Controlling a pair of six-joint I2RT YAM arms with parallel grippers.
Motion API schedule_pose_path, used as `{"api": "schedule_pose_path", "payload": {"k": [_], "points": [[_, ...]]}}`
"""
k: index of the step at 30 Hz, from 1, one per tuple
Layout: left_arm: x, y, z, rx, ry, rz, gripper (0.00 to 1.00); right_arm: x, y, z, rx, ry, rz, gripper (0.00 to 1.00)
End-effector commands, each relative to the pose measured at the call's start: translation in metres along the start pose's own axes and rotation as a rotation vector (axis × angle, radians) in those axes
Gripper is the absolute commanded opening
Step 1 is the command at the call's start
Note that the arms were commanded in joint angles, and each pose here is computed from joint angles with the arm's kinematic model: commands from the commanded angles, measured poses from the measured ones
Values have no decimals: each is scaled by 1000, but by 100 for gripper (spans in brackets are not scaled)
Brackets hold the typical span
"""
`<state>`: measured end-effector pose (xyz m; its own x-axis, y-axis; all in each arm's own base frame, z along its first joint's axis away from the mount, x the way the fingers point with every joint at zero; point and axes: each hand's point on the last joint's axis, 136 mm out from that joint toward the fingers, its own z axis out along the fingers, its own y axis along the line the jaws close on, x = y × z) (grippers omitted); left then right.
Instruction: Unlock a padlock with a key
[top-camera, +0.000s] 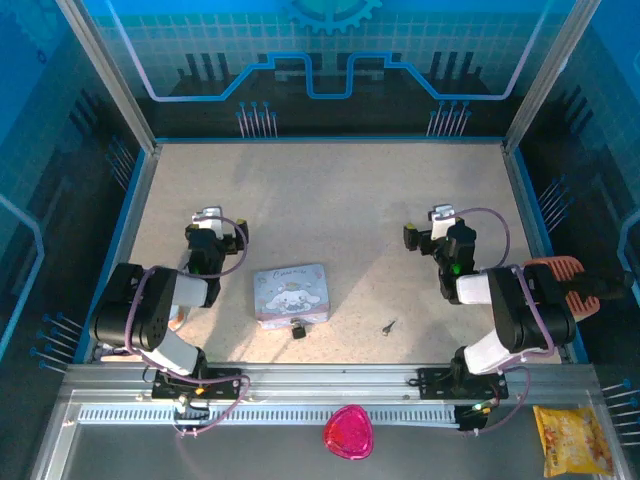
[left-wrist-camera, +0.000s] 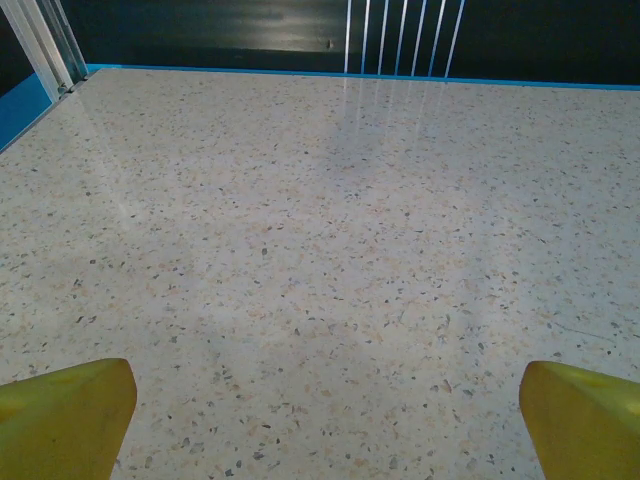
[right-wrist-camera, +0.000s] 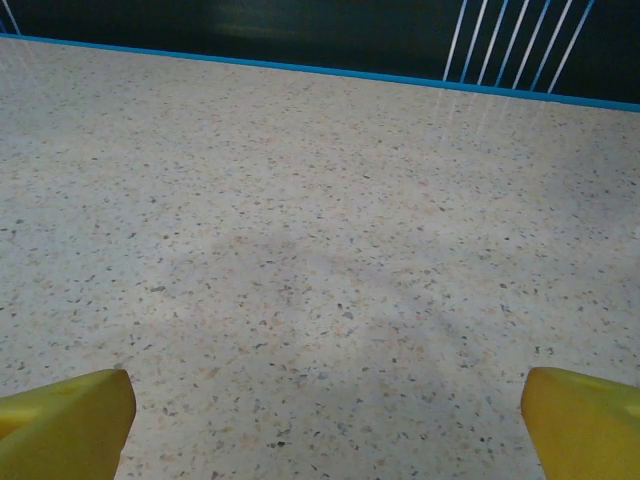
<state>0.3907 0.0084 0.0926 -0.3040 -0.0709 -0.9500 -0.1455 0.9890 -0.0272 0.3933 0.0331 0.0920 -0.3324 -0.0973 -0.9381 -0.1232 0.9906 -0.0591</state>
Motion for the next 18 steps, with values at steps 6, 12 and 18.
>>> {"api": "schedule_pose_path", "payload": {"k": [6,12,18], "points": [[-6,-1,3,10,-12,-4,99,-9,2,4,-28,-18,-11,100],[-7,-1,3,11,-13,-4,99,-8,0,3,-43,-18,5,99],[-6,-1,3,12,-11,-6,99,-8,0,3,-42,-17,6,100]]}}
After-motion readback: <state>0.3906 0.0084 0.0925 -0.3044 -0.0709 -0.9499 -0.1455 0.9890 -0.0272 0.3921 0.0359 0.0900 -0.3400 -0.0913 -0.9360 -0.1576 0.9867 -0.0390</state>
